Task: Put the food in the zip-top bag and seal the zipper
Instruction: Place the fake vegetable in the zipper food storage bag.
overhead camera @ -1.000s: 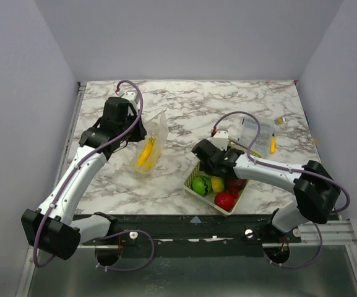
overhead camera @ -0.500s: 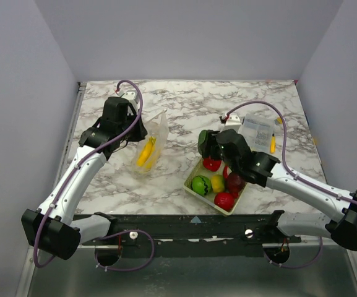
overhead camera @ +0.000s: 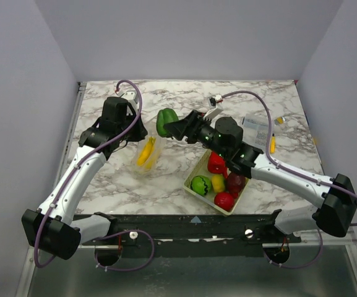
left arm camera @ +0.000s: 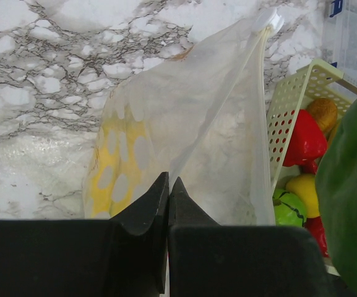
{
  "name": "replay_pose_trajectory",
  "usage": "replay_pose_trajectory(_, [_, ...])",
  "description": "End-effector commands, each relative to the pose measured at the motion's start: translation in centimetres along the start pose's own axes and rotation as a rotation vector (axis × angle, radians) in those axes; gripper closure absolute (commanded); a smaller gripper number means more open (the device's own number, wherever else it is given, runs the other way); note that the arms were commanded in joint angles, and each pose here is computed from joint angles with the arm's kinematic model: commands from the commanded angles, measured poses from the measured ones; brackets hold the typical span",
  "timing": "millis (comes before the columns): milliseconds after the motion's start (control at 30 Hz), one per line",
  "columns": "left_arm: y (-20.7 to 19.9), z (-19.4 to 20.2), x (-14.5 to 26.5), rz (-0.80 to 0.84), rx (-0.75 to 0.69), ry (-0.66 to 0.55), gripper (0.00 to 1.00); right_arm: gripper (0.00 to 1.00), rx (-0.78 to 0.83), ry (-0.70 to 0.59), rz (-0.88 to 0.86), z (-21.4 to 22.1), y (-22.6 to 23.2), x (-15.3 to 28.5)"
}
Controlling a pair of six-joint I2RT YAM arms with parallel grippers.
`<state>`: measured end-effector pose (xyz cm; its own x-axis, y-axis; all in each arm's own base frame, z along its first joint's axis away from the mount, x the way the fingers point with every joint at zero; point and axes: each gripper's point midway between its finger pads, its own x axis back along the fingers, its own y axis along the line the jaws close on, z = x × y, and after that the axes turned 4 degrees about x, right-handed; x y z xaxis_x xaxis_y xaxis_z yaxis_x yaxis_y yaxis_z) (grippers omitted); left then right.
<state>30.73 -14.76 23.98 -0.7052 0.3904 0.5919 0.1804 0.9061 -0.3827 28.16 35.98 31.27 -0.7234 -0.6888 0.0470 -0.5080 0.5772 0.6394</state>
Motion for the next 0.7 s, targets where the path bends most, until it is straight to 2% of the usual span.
replay_pose_trajectory(0, [-0.3,-0.2,-0.1,0.031,0.024,-0.009,1.00,0.99,-0.184,0.028,-0.226,-1.2,5.9,-0.6])
replay_pose_trajectory(167, [-0.3,-0.2,-0.1,0.035,0.040,-0.011,1.00,0.99,-0.313,0.051,-0.210,-0.1,5.7,-1.4])
replay_pose_trajectory(400, [-0.2,-0.2,-0.2,0.031,0.053,-0.010,1.00,0.99,-0.403,0.152,-0.069,3.2,4.0,-3.6])
replay_pose_trajectory(667, [0.1,-0.6,0.3,0.018,0.064,-0.034,1.00,0.99,-0.335,0.110,0.389,5.8,-3.2,-2.6])
